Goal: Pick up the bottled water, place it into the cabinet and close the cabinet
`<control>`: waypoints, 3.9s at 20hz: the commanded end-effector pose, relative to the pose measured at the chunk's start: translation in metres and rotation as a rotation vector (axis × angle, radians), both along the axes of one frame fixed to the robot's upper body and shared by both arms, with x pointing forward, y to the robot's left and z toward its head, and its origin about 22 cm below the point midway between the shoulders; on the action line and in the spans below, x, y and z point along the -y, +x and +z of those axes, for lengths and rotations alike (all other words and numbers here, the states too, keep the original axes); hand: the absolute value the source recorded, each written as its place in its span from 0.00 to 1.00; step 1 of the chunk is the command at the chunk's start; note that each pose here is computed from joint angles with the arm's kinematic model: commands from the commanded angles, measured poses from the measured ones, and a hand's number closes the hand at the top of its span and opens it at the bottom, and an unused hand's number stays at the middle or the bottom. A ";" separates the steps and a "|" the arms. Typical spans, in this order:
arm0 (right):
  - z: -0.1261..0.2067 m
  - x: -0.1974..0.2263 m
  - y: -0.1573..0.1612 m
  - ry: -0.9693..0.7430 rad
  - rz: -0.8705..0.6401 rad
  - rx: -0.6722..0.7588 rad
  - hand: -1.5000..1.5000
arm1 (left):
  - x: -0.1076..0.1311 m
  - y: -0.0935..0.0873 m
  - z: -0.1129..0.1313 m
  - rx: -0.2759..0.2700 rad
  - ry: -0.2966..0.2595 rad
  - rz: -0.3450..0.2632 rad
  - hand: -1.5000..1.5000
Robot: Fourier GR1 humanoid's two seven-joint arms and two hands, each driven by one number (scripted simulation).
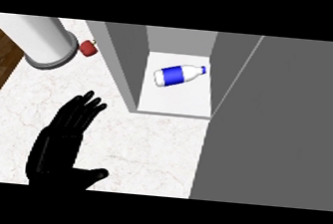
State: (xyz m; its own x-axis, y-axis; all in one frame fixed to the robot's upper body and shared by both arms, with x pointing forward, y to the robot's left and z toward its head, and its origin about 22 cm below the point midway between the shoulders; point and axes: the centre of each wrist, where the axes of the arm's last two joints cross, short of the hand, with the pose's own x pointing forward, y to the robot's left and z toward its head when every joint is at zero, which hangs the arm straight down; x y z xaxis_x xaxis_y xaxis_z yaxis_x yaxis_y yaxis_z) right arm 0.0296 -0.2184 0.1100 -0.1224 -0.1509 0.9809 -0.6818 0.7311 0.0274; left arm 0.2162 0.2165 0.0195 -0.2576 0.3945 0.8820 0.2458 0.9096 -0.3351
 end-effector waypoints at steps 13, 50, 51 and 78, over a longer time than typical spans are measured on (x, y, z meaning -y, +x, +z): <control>0.042 -0.036 0.004 -0.066 0.285 0.111 1.00 | -0.077 -0.031 0.018 -0.016 -0.037 0.033 0.00; 0.034 -0.043 0.052 -0.244 0.460 0.235 1.00 | -0.131 -0.035 0.046 0.026 0.003 -0.122 0.00; 0.035 -0.042 0.055 -0.269 0.460 0.248 1.00 | -0.138 -0.035 0.046 0.019 0.017 -0.107 0.00; 0.016 -0.043 0.078 -0.135 0.372 0.130 1.00 | -0.147 -0.023 0.059 0.073 0.029 -0.147 0.00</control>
State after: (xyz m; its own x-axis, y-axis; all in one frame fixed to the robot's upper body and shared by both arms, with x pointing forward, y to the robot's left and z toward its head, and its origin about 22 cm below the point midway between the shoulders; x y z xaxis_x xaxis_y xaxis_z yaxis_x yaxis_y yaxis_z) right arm 0.1015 -0.1896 0.1314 -0.2676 -0.0562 0.9619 -0.8928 0.3899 -0.2256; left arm 0.1923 0.3608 0.0777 -0.2607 0.4132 0.8725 0.3977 0.8695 -0.2929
